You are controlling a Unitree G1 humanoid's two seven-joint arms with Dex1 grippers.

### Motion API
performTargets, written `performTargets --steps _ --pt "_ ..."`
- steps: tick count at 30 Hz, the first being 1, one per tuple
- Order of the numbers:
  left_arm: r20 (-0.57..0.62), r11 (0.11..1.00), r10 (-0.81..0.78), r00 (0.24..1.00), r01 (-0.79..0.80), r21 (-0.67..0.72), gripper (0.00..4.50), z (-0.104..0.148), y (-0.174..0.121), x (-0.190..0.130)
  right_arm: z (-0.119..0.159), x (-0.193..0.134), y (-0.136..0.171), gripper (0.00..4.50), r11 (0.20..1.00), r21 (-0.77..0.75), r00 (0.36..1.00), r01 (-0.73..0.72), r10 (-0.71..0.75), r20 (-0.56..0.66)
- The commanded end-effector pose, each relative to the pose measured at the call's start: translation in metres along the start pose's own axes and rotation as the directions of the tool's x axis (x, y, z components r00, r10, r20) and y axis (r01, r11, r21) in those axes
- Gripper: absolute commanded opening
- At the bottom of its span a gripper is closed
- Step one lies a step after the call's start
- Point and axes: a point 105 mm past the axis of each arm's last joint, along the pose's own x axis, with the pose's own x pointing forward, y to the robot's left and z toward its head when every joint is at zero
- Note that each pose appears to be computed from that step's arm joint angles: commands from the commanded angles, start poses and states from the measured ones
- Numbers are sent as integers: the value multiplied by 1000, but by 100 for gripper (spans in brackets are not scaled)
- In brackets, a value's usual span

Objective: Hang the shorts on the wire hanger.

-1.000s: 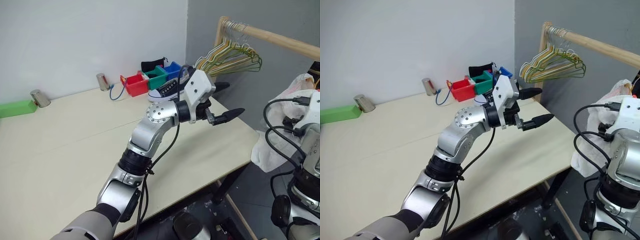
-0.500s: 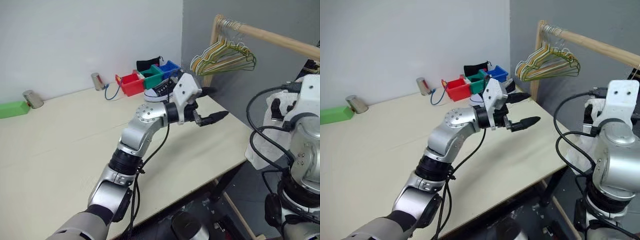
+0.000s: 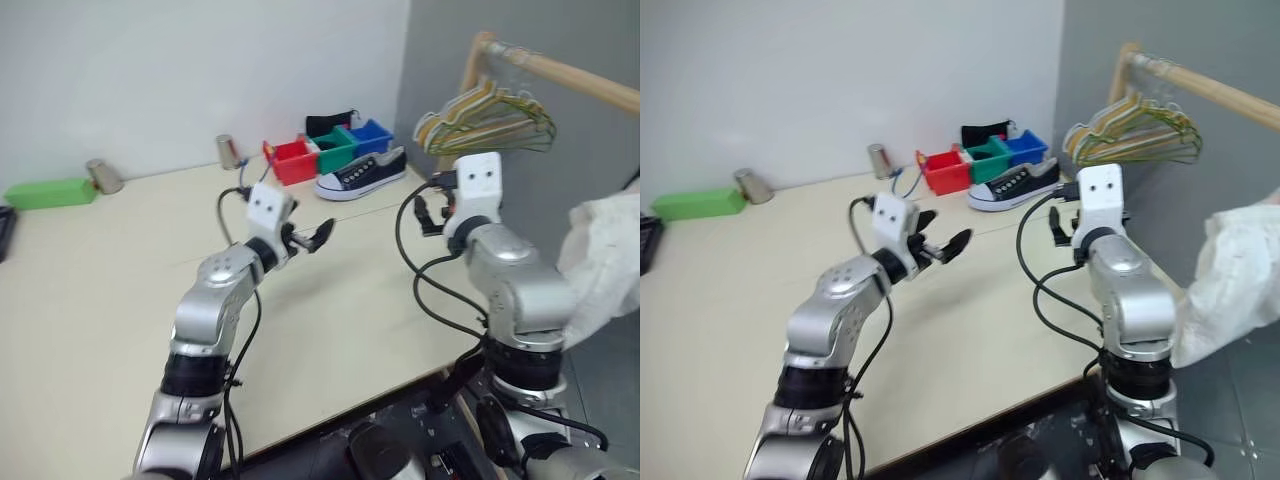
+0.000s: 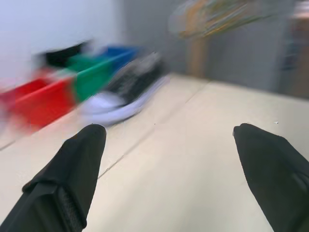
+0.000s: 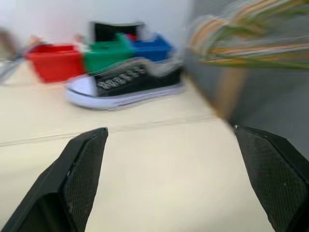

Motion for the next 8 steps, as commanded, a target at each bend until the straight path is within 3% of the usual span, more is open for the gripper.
performTargets --steps 1,4,8 --pt "25 986 164 986 -164 -17 450 0 17 -26 -19 8 14 442 999 -6 998 -43 43 42" --pt "-30 969 246 969 -247 -29 450 -22 23 -44 -46 9 18 442 999 -4 999 -51 51 5" --pt "-69 948 305 950 -310 -68 450 -38 29 -54 -59 8 20 442 999 -5 999 -51 51 -7"
